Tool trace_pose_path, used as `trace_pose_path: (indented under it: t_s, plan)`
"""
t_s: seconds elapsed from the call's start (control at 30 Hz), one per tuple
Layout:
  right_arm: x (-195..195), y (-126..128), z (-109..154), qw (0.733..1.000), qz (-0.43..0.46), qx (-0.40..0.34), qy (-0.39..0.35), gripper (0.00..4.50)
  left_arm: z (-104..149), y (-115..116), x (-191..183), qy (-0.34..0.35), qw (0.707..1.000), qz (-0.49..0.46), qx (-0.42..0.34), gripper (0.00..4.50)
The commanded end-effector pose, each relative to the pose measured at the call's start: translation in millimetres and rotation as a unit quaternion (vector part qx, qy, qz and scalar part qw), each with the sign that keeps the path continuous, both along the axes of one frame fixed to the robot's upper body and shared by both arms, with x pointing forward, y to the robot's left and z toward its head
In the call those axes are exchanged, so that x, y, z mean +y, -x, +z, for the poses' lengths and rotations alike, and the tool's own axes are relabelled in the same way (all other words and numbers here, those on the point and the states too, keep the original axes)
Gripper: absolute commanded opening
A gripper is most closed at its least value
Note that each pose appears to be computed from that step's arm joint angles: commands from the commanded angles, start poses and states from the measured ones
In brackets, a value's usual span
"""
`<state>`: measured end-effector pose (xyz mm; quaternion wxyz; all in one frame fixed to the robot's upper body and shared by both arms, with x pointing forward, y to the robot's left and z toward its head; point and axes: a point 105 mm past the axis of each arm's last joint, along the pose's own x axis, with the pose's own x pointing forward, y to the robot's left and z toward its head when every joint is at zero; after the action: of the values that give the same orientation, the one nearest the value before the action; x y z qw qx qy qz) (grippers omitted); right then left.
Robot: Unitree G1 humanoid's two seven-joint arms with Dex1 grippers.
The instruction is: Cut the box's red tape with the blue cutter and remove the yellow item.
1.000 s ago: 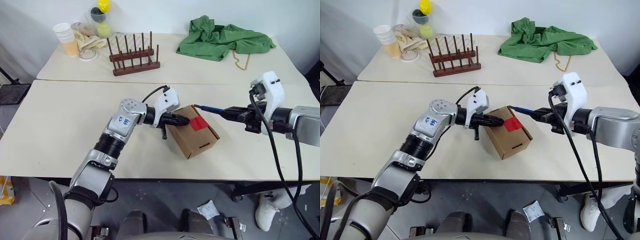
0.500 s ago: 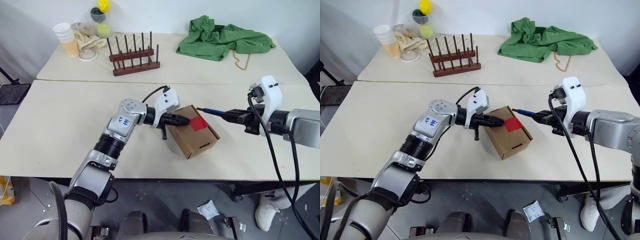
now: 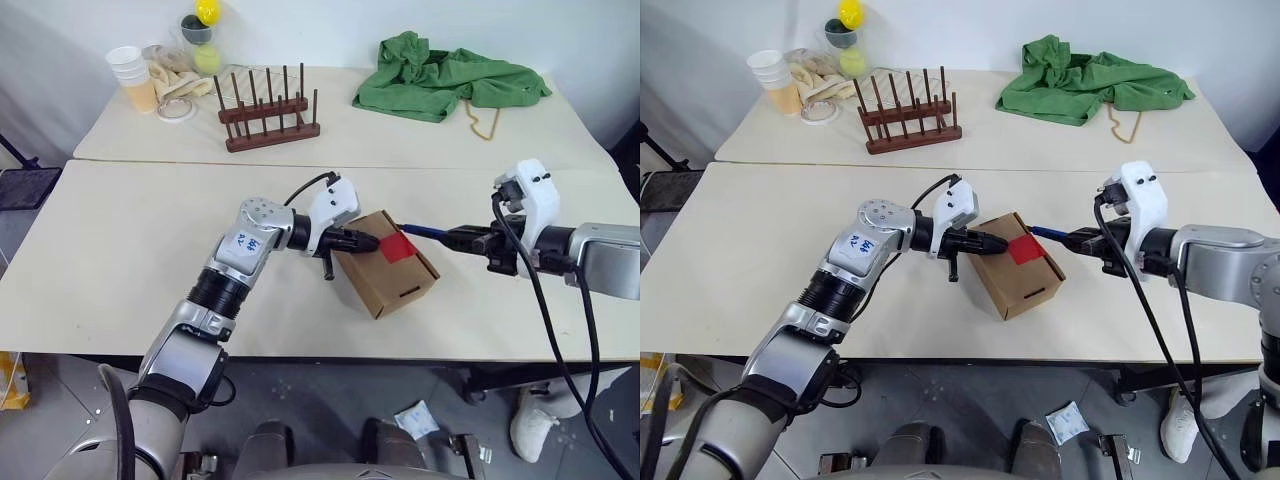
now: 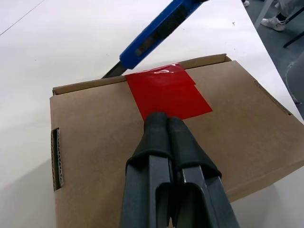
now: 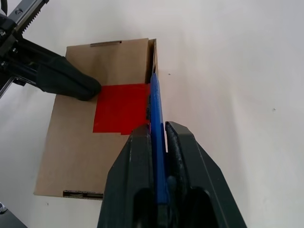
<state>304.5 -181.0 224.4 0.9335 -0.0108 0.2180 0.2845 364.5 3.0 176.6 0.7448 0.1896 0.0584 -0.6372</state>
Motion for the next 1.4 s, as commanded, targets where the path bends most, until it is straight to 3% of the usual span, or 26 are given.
trace_pose_path:
  t_s: [0.03,0.2,0.73,1.4]
  plan:
    - [-1.8,0.2,26.0,0.999,0.001,-0.047,-0.002,0.15,-5.8,3.5,-0.7,-0.008,1.000,-0.004,0.005,0.00]
    - [2.6,-1.2,30.2,0.998,0.007,-0.054,-0.005,0.15,-6.3,4.4,-1.2,-0.009,1.000,-0.006,0.006,0.00]
    - [5.9,4.8,5.9,1.000,0.018,-0.017,0.009,0.15,-6.5,3.5,2.2,-0.017,1.000,-0.003,0.005,0.00]
    - [-8.4,13.6,5.1,1.000,0.004,0.002,0.026,0.15,-10.8,3.9,2.0,-0.015,1.000,0.003,0.012,0.00]
